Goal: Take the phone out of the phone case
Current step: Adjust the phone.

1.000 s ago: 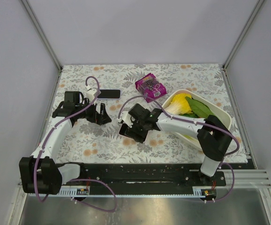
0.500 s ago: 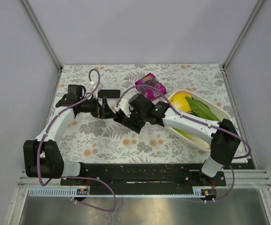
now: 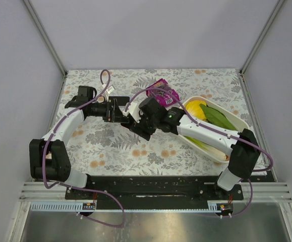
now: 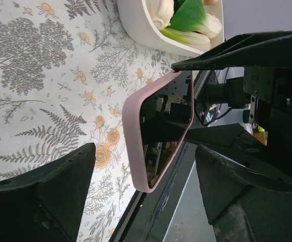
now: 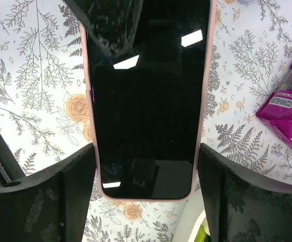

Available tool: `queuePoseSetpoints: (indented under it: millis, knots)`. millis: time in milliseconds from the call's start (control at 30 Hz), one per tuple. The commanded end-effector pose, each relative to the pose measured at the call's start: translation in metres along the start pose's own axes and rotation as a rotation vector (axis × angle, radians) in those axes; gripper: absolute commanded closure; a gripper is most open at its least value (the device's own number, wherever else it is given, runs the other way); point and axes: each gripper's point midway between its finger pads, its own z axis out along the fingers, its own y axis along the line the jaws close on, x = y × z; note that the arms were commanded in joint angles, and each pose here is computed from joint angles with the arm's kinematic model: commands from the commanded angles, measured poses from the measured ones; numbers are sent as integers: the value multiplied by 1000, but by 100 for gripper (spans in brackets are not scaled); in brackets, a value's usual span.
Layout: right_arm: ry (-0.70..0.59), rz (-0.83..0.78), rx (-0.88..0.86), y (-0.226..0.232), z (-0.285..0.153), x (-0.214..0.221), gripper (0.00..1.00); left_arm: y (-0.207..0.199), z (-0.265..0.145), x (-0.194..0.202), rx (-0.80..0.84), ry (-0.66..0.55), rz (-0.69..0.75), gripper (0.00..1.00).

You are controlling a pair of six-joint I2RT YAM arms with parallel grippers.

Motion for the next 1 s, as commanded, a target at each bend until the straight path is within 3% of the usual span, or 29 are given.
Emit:
queuePoseSetpoints:
  millis: [0,267,967]
  knots:
    - [-179,15,64,-17,-32,-55,100,-19,6,-9,62,-4,28,21]
    - [-181,19,103,-23,-33,-54,100,-19,14,-5,85,13,8,48]
    - [-180,40,75,-16,-28,-47,100,-26,22,-7,155,32,-27,69]
